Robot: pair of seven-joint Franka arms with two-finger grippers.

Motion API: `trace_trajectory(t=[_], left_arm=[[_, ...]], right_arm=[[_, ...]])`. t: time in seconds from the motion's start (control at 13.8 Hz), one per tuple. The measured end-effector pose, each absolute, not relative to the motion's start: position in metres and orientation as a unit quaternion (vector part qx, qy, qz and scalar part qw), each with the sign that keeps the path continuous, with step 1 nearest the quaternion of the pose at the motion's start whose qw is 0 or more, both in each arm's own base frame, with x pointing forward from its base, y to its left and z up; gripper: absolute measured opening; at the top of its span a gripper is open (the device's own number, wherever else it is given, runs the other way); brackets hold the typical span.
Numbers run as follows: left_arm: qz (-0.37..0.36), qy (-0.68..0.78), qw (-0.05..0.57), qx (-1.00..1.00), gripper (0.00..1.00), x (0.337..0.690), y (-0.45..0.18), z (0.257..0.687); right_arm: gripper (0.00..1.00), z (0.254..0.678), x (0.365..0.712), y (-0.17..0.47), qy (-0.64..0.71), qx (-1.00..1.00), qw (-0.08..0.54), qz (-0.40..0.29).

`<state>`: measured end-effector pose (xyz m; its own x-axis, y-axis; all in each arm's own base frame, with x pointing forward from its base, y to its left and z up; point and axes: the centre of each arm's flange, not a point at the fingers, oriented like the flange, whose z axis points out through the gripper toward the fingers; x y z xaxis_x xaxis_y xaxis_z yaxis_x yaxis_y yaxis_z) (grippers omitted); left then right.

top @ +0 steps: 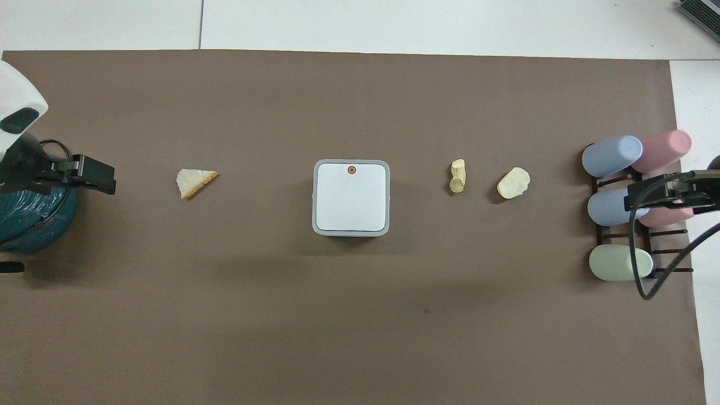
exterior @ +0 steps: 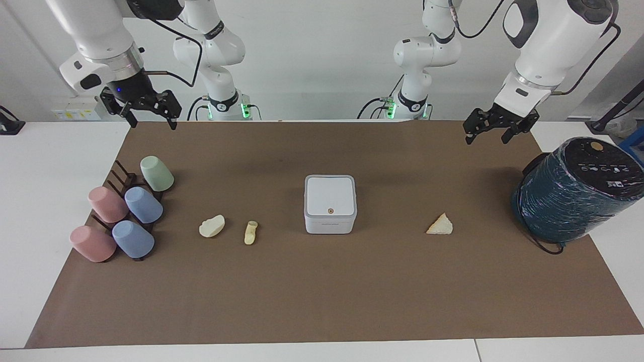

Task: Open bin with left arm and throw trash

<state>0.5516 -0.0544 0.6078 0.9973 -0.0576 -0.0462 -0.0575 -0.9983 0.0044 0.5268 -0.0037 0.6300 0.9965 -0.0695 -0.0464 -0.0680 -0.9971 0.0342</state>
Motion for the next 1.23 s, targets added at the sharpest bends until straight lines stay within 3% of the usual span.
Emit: trace_trajectory(t=[0.07, 0.14, 0.51, 0.65, 1.23], left_arm=[[-0.024, -0.029, 0.001, 0.999, 0.95, 0.552, -0.054, 0.607], [-0.025, -0.029, 0.001, 0.999, 0.87, 0.551, -0.055, 0.606], [-0.033, -0.037, 0.000, 0.999, 0.20, 0.545, -0.063, 0.600], [-0.035, -0.044, -0.001, 0.998, 0.01, 0.542, -0.070, 0.599], [-0.016, -0.031, -0.002, 0.999, 0.01, 0.536, -0.102, 0.583]], right_arm=[[1.00, 0.630, 0.527, -0.004, -0.034, 0.999, 0.016, -0.024], [1.00, 0.630, 0.527, -0.004, -0.034, 0.999, 0.016, -0.024], [1.00, 0.630, 0.528, -0.004, -0.034, 0.999, 0.016, -0.020], [1.00, 0.630, 0.528, -0.004, -0.034, 0.999, 0.016, -0.018], [1.00, 0.620, 0.535, -0.004, -0.034, 0.999, 0.015, 0.003]])
